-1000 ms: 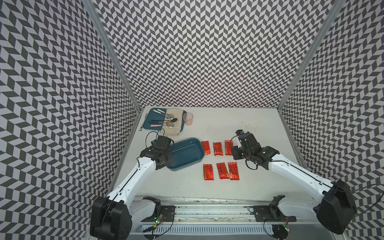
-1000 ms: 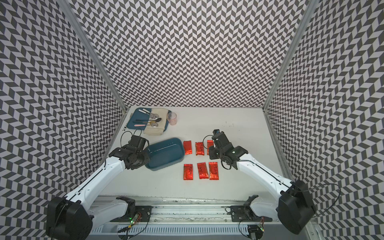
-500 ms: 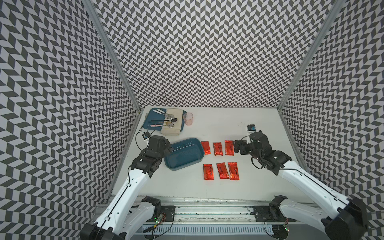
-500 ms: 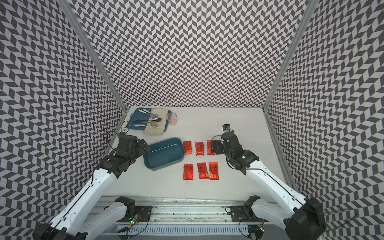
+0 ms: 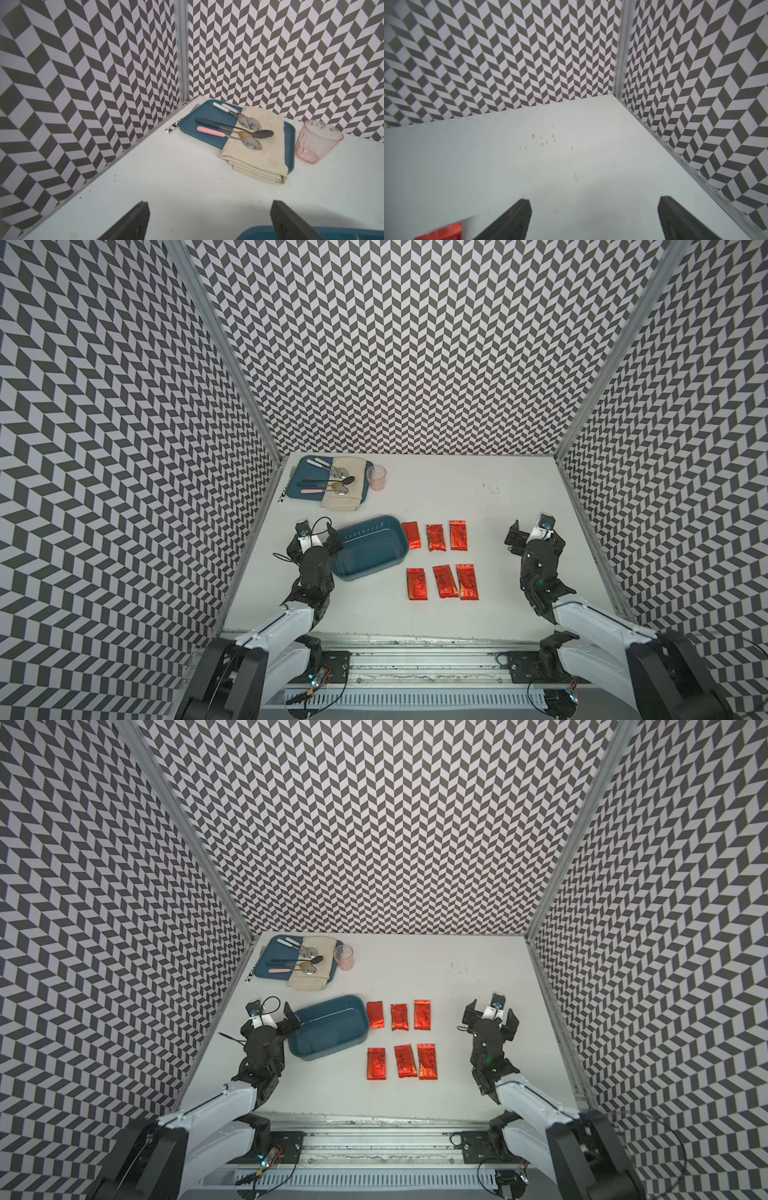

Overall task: Take the tea bags out of the storage box
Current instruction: Reset both arms

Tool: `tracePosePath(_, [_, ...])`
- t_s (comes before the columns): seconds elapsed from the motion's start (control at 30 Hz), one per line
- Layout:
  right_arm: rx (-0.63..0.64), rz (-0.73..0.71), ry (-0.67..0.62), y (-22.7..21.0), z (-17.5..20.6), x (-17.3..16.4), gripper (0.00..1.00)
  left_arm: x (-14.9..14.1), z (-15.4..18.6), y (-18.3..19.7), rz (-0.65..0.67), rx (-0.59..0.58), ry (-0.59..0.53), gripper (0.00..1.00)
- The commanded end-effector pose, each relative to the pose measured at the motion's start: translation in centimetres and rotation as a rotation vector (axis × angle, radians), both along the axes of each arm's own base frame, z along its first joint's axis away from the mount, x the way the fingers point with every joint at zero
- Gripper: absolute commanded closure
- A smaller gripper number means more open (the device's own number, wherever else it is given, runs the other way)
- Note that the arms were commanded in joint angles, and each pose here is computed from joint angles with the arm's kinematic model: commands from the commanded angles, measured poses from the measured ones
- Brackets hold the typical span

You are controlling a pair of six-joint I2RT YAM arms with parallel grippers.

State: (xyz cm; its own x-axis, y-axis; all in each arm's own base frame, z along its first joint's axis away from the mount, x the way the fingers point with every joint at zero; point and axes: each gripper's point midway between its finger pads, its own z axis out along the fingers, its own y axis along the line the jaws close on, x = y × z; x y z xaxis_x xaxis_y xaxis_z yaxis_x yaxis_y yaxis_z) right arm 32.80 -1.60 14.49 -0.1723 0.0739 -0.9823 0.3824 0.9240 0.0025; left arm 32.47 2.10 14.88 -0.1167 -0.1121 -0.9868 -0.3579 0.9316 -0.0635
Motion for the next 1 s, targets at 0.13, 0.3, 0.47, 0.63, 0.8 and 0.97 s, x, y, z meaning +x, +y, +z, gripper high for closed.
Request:
tracePosePath(0.13, [0.012, 0.023, -0.177, -1.1, 2.4, 1.9, 0.01, 4.6, 1.5, -0.4, -0.113, 0.098, -0.087, 0.07])
tracePosePath(0.3, [0.004, 0.086, -0.281, -1.3, 2.6, 2.6, 0.0, 5.4, -0.3, -0.6, -0.217, 0.076, -0.089, 0.08])
tracePosePath(0.47, [-0.019, 0.259, -0.222, 1.0, 1.1, 4.1, 0.0, 5.7, -0.4, -1.3, -0.252, 0.092, -0.08, 0.01])
tracePosePath(0.63, [0.006, 0.24, -0.205, 0.5, 1.2, 5.1, 0.01, 5.6, -0.5, -1.3, -0.251, 0.091, -0.079, 0.0])
tracePosePath(0.8, [0.006, 0.239, -0.204, 0.5, 1.2, 5.0, 0.01, 5.6, -0.3, -1.3, -0.253, 0.091, -0.083, 0.0])
tracePosePath(0.97, [0.007, 0.243, -0.18, 0.5, 1.0, 5.4, 0.01, 5.6, -0.4, -1.3, -0.253, 0.091, -0.082, 0.0])
